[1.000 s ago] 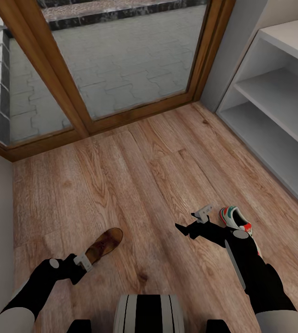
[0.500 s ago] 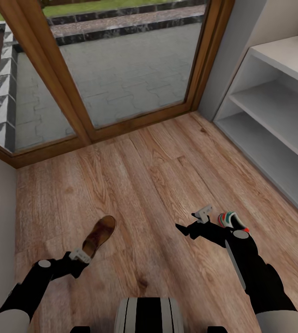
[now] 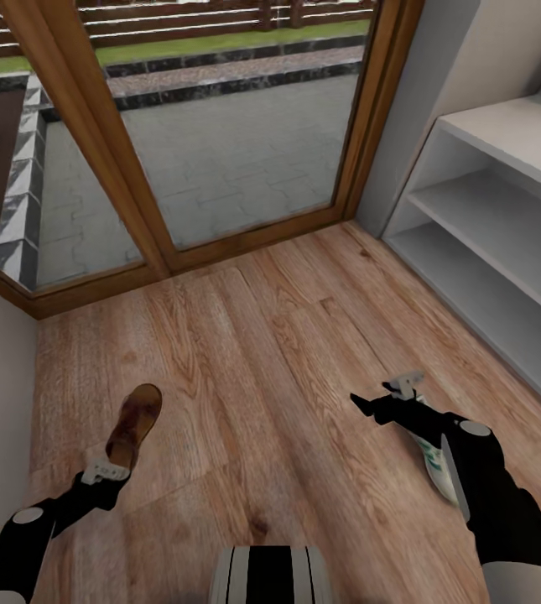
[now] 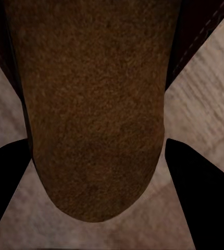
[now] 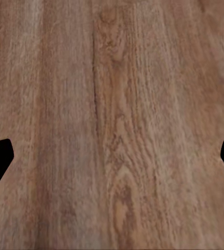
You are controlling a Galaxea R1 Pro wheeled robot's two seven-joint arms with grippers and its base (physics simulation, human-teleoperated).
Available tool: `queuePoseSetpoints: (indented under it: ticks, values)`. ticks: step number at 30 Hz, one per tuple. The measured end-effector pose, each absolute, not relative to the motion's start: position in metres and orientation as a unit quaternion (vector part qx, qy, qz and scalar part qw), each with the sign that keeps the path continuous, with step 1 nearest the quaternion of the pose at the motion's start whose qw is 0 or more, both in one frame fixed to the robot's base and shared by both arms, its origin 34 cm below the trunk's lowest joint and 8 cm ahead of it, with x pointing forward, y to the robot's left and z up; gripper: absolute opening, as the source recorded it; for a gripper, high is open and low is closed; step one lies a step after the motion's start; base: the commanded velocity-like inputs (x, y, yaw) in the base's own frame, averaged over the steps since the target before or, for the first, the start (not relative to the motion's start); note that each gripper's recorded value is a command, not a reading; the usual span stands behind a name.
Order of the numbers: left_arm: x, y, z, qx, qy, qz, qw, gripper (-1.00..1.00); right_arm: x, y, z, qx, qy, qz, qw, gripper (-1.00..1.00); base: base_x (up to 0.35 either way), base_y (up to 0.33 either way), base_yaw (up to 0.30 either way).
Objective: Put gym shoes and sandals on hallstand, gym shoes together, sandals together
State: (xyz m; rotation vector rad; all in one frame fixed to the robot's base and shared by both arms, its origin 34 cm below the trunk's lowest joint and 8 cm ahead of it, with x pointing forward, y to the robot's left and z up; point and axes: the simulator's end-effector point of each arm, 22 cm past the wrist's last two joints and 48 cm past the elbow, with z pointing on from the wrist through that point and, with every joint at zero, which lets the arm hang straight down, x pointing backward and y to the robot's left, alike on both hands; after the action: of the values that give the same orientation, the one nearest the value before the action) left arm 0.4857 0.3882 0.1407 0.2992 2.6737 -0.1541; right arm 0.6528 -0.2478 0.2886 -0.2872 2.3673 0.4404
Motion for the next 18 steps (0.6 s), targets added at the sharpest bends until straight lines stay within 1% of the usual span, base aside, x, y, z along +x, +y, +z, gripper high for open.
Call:
queuePoseSetpoints:
  ticks: [6,13,18]
  values:
    - [0.471,0.394,0.138,0.095,0.966,-0.029,0.238,-1.0,0.656,-0.256,0.298,-0.127,0.911,0.15,0.362,1.0,0.0,0.0,0.0]
    - [0.45,0.39,0.126,0.076,0.966,-0.002,0.247,-1.0,0.663,-0.258,0.308,-0.163,0.894,0.125,0.399,1.0,0.0,0.0,0.0]
    - [0.441,0.389,0.124,0.064,0.964,0.019,0.257,-1.0,0.649,-0.265,0.286,-0.153,0.901,0.111,0.39,1.0,0.0,0.0,0.0]
